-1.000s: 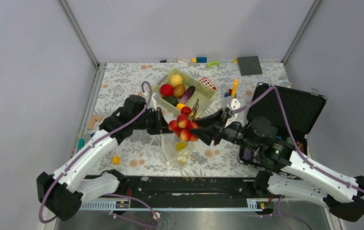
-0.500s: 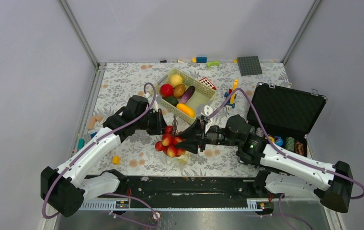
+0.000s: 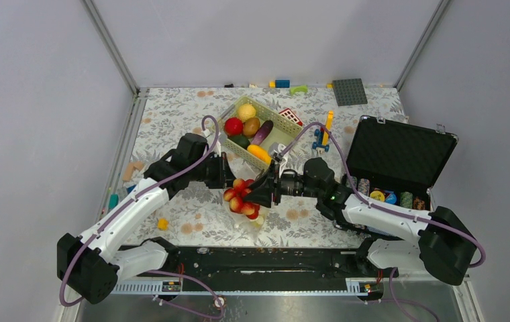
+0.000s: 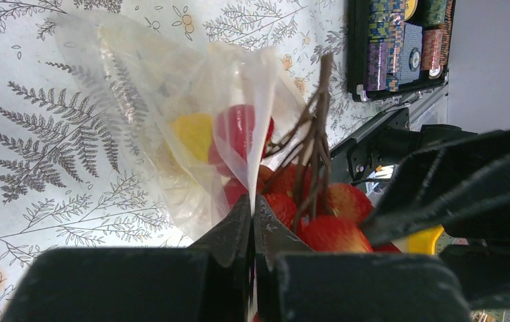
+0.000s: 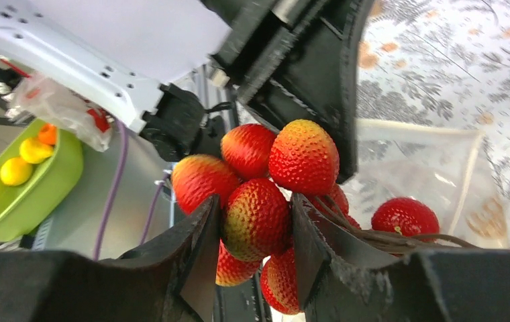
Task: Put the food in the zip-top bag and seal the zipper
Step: Place the fake fruit in the zipper food storage bag.
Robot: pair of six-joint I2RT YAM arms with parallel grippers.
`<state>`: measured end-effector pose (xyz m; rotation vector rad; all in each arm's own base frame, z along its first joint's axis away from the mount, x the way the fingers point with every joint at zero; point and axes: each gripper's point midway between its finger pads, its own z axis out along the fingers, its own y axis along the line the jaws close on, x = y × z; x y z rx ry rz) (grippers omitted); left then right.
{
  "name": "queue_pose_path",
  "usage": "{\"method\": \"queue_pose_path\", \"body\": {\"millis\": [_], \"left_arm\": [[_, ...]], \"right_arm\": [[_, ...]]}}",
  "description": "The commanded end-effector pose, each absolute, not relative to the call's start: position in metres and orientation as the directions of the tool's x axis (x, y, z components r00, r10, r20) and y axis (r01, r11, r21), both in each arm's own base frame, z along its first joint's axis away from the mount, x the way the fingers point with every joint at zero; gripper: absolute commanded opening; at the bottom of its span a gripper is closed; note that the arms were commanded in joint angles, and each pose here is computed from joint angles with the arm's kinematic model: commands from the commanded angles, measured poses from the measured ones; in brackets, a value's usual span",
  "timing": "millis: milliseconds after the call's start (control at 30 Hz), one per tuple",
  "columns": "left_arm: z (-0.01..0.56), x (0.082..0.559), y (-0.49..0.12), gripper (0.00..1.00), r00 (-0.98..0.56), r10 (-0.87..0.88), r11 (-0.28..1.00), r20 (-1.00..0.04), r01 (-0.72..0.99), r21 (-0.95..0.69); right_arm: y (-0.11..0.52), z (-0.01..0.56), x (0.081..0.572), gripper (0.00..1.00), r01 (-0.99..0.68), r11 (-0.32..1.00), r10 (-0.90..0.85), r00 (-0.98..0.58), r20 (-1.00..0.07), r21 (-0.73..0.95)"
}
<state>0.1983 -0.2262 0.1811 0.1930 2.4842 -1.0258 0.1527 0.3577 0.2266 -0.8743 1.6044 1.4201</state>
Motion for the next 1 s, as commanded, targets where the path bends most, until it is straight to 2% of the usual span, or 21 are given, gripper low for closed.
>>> {"method": "queue_pose_path", "body": {"millis": [0,100,233,433,533,700,800,967], "left_arm": [[0.199,0.201,-0.231,0.00,-0.859,-0.032,0.675,-0.511,0.358,-0.645],[0.198,0.202,-0.230,0.00,-0.860,-0.027,0.681,-0.509,0.357,-0.639],[0.201,0.203,-0.229,0.00,-0.854,-0.027,0.687,-0.519,0.361,-0.631],[0.206,0.205,-0.231,0.00,-0.856,-0.023,0.683,-0.517,0.364,-0.634],[0.209,0.206,-0.233,0.00,-0.856,-0.022,0.677,-0.517,0.368,-0.638],[0.209,0.205,-0.235,0.00,-0.862,-0.018,0.671,-0.507,0.365,-0.645],[0.211,0.204,-0.235,0.00,-0.863,-0.020,0.668,-0.505,0.364,-0.649],[0.219,0.199,-0.236,0.00,-0.863,-0.026,0.647,-0.505,0.371,-0.667]], "right_arm": [[0.352,0.217,0.186,0.00,-0.875,0.294,0.035,-0.391,-0.920,0.384],[0.337,0.201,0.208,0.00,-0.824,0.454,-0.009,-0.386,-0.922,0.340],[0.317,0.178,0.219,0.00,-0.767,0.577,-0.094,-0.405,-0.909,0.282],[0.322,0.173,0.216,0.00,-0.767,0.604,-0.167,-0.386,-0.907,0.215],[0.342,0.178,0.203,0.00,-0.809,0.561,-0.211,-0.346,-0.914,0.177],[0.373,0.204,0.189,0.00,-0.856,0.467,-0.161,-0.331,-0.930,0.223],[0.381,0.207,0.198,0.00,-0.832,0.506,-0.175,-0.357,-0.918,0.227],[0.387,0.184,0.228,0.00,-0.646,0.693,-0.101,-0.525,-0.845,0.319]]}}
